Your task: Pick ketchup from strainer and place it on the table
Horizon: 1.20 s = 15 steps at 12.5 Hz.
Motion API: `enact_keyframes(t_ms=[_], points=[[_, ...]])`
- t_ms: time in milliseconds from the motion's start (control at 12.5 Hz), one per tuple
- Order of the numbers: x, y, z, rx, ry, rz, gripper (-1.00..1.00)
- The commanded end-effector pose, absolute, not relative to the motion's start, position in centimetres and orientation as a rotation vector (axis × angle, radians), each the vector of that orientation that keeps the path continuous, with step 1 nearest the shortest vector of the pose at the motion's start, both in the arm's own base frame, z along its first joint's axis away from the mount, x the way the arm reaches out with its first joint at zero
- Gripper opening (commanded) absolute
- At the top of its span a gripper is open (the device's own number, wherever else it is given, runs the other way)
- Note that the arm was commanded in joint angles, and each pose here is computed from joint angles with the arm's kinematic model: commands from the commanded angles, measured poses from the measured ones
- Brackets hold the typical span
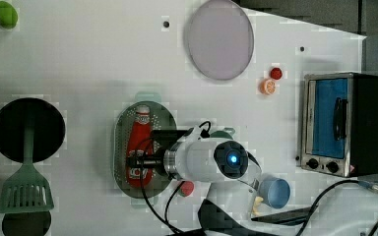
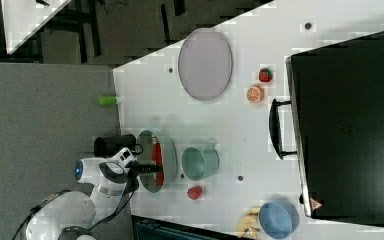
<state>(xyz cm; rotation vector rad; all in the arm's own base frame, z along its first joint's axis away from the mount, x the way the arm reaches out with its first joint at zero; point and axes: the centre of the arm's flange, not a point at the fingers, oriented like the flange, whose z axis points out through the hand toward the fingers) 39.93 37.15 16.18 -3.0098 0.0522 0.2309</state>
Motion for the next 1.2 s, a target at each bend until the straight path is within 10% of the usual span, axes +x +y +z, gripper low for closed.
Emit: enact_keyframes(t_ms=[80, 560, 1200], points=[[40.7, 38.5, 20.5, -3.026, 0.084, 0.120, 0.18], [43.1, 39.7, 33.2, -2.954, 0.382, 0.135, 0.18], [54.1, 30.1, 44.1, -2.979, 0.632, 0.139, 0.18]])
